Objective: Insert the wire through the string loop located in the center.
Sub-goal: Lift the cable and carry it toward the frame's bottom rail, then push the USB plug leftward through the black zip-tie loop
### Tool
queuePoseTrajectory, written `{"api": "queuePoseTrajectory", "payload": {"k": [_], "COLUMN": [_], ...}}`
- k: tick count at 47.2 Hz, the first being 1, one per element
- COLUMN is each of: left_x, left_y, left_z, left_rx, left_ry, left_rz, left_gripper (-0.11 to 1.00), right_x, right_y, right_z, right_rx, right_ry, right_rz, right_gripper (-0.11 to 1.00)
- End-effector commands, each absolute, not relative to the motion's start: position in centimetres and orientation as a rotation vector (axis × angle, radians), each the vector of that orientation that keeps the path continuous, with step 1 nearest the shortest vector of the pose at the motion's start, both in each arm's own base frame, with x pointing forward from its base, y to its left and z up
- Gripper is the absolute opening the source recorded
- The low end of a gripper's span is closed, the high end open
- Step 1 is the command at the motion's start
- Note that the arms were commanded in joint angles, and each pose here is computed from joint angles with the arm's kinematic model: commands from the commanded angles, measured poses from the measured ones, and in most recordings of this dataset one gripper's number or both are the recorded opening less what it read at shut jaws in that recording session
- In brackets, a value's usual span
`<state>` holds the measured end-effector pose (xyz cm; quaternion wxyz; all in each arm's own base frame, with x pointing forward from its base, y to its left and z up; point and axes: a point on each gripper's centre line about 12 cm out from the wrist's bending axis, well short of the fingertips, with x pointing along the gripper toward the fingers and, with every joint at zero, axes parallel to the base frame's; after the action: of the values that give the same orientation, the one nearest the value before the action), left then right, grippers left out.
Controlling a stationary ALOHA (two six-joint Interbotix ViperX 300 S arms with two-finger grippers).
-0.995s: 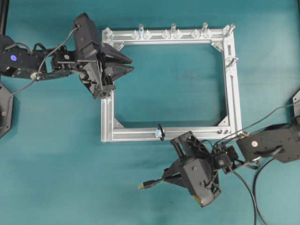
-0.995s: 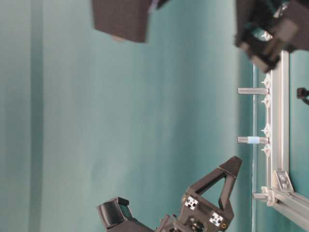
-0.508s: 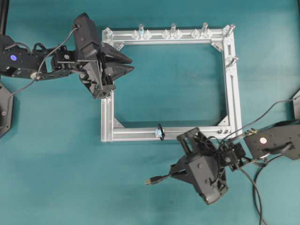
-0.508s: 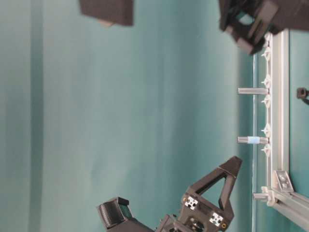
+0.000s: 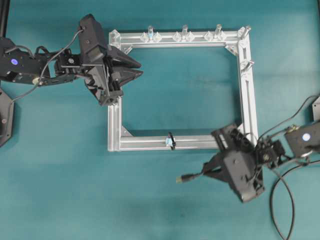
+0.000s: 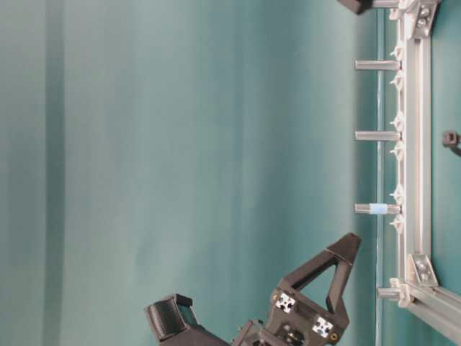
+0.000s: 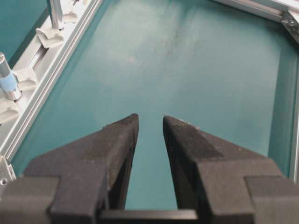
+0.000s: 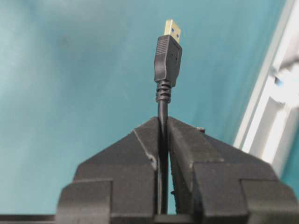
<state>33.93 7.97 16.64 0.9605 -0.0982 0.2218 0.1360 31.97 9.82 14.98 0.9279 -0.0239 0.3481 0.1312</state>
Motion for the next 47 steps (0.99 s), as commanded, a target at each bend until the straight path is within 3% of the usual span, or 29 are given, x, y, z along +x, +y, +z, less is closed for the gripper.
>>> {"api": "queuePoseTrajectory", "payload": {"k": [1, 23, 47], "left_x": [34.2, 34.2, 34.3], "left_y": [7.9, 7.6, 7.5], "left_z": [17.8, 17.8, 17.8], "left_rx": [-0.183, -0.181, -0.18], "left_ry": [0.412, 0.414, 0.413], "left_rz": [0.267, 0.26, 0.255], "left_gripper": [0.31, 0.31, 0.31], "right_x": [31.8, 29.5, 29.6], "right_y": [9.1, 4.8, 4.3], "right_z": [16.3, 15.4, 15.8], "right_rx": [-0.024, 0.068, 0.082], "right_ry": [0.676, 0.745, 0.707], "right_rz": [0.248, 0.103, 0.092], "right_gripper": [0.07, 0.07, 0.07]}}
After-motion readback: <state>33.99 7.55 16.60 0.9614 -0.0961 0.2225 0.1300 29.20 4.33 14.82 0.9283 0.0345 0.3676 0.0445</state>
